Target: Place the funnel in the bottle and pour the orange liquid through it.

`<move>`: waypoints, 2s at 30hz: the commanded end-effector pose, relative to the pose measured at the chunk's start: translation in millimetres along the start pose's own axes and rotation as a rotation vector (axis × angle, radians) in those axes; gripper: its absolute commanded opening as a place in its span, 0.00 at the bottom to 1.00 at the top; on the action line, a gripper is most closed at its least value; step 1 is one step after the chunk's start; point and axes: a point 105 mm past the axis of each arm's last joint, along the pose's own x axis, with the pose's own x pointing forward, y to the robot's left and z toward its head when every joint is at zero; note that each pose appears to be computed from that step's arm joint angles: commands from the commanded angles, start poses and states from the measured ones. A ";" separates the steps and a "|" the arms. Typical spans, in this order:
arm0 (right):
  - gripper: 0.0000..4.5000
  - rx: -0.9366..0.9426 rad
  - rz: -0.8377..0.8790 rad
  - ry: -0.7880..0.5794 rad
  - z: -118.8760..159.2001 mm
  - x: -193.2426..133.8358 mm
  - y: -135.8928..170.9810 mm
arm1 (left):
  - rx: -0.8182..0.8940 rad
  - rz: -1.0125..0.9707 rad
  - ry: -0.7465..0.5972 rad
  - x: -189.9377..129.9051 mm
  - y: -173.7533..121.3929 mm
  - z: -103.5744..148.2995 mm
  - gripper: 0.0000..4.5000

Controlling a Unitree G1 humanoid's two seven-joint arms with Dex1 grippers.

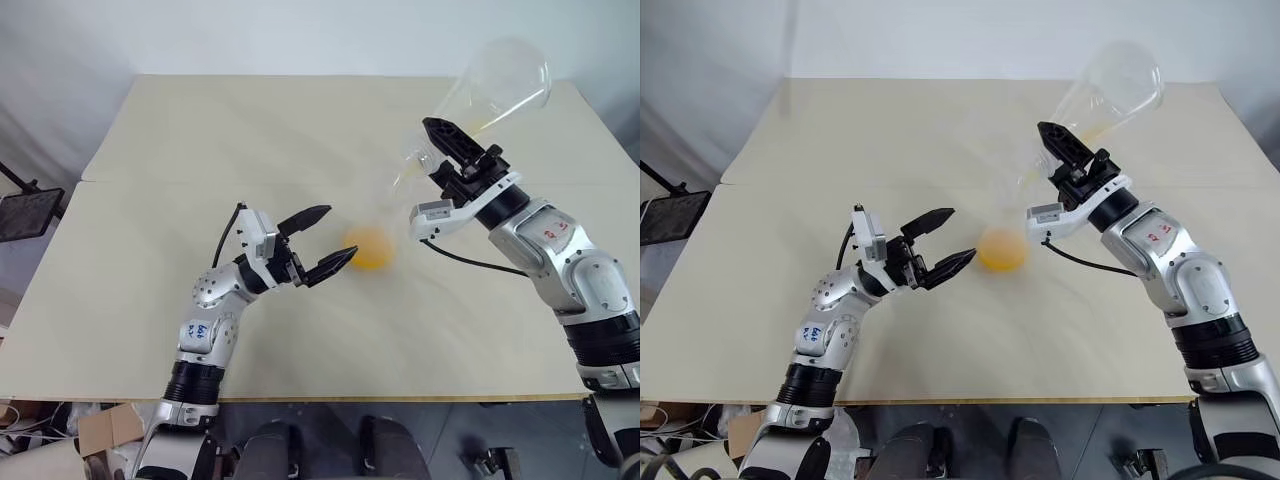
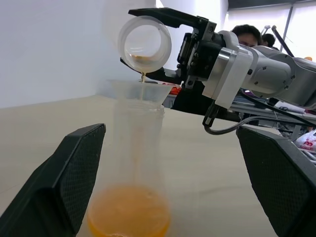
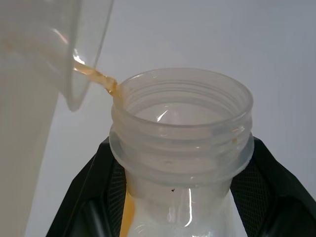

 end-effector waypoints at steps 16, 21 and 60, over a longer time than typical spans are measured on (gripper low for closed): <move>0.54 0.321 -0.137 0.086 -13.7 -4.5 -36.7 | 0.032 -0.019 -0.019 3.9 -1.9 6.6 1.00; 0.54 0.666 -0.184 0.178 -33.6 -16.1 -47.3 | 0.034 -0.024 -0.012 3.0 -0.1 6.8 1.00; 0.91 1.666 -0.485 0.766 -102.2 -192.6 39.1 | 0.046 -0.109 0.031 7.7 9.8 14.4 1.00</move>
